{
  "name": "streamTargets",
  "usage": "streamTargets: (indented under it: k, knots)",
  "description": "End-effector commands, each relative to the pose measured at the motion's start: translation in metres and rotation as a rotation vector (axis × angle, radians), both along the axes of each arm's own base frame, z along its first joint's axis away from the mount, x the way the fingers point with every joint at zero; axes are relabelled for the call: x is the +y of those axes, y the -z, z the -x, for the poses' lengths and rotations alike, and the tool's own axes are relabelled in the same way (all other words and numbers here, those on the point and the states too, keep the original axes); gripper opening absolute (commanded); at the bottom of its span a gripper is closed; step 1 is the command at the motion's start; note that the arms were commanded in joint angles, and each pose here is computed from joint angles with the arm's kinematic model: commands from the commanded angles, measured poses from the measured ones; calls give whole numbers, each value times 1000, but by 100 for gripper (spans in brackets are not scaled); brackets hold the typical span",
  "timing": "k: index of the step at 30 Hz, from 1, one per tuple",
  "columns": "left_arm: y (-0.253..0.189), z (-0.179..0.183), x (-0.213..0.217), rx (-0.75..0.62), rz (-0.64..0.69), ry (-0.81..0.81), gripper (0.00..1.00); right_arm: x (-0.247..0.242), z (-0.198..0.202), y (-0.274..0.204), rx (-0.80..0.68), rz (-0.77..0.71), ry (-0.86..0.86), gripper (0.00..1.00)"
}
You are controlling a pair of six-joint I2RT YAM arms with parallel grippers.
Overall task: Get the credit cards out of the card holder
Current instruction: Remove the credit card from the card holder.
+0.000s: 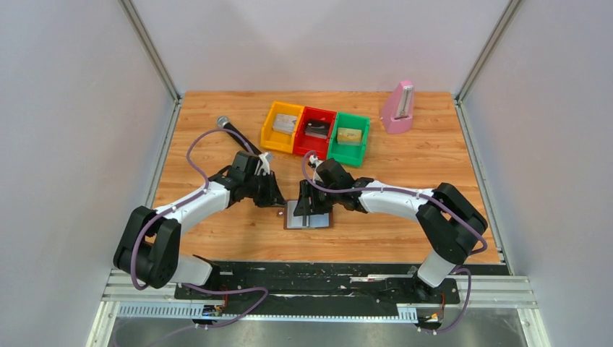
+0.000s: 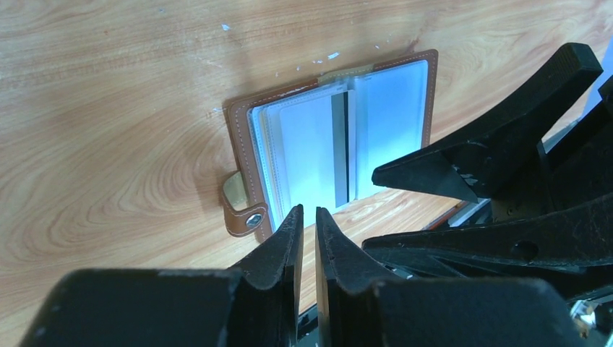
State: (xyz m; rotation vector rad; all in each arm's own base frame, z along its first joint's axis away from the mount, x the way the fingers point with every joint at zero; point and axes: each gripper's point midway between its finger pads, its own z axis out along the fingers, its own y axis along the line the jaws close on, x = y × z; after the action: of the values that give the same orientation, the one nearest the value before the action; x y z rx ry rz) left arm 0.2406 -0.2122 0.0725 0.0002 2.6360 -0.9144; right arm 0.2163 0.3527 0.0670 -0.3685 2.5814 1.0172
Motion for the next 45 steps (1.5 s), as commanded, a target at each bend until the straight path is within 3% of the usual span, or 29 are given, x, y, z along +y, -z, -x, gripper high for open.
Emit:
streamTargets:
  k: [1,13,22,39,45]
  knots:
    - [-11,-4,-10,-31,61,34,18,10,-9,-17,-61,-50,-10,53]
    - [27,6,-22,67,107,88,10,-12,-25,13,-38,53,113,30]
    - [55,12,-13,122,41,80,8,-19,-29,30,-6,87,145,29]
    - [62,14,-11,141,25,79,8,-16,-29,44,40,19,127,27]
    - [65,15,-8,150,6,77,8,-21,-27,42,32,-5,129,8]
